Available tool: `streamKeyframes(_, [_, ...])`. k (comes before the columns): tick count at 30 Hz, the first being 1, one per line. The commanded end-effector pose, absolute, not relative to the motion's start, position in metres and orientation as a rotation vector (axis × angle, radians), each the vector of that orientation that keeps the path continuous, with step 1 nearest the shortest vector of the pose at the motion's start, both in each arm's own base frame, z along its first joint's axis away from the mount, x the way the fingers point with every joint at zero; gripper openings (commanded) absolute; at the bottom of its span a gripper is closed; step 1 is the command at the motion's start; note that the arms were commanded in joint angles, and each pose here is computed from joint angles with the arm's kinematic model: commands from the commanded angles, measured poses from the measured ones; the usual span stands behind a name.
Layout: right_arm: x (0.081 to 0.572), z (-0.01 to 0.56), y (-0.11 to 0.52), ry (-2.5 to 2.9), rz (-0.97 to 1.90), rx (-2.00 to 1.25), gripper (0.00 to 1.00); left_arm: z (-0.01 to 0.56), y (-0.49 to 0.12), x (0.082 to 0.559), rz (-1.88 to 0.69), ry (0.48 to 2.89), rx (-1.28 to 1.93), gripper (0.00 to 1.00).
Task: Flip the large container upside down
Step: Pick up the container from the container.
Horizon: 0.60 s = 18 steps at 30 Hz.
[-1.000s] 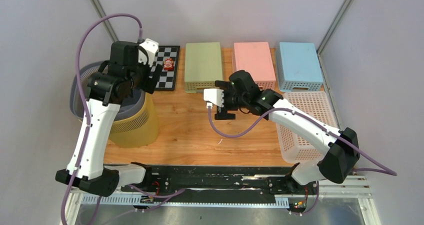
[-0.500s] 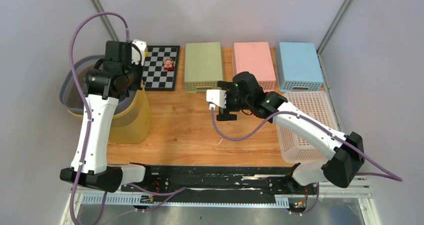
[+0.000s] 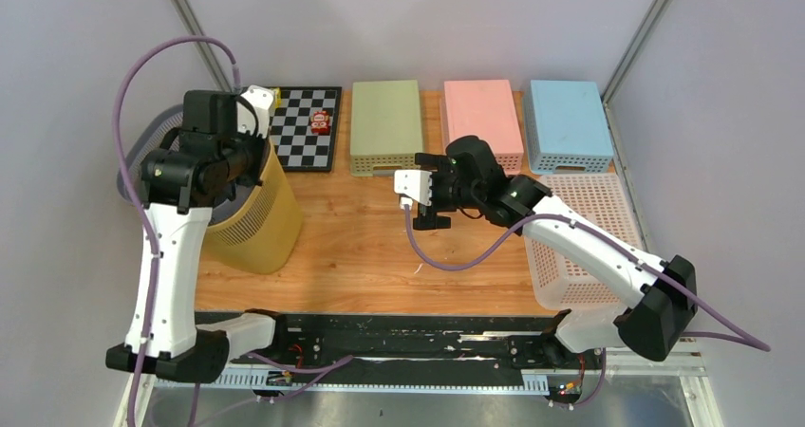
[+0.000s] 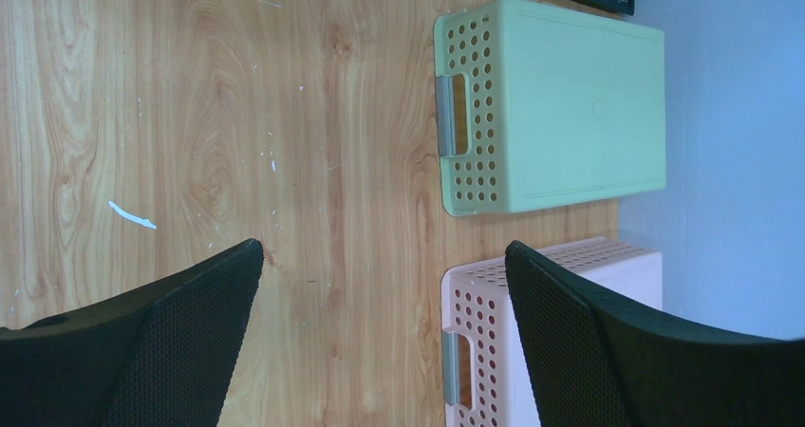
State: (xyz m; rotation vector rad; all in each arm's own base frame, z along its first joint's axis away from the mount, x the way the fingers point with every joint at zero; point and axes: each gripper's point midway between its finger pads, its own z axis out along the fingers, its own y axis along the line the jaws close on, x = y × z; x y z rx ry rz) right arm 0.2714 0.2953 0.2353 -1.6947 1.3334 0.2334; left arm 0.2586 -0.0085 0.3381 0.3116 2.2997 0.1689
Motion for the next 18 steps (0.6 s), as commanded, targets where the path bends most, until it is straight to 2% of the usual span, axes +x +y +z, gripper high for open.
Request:
streamKeyframes(1, [0.263, 0.25, 0.297, 1.298, 0.273, -1.671, 1.0, 0.406, 0.002, 0.247, 0.227, 2.037, 0.3, 0.0])
streamKeyframes(13, [0.259, 0.259, 0.298, 1.273, 0.291, -1.66, 1.0, 0.446, 0.005, 0.24, 0.283, 1.864, 0.363, 0.0])
streamKeyframes(18, [0.259, 0.261, 0.299, 1.266, 0.294, -1.659, 1.0, 0.485, 0.003, 0.232, 0.285, 1.731, 0.375, 0.0])
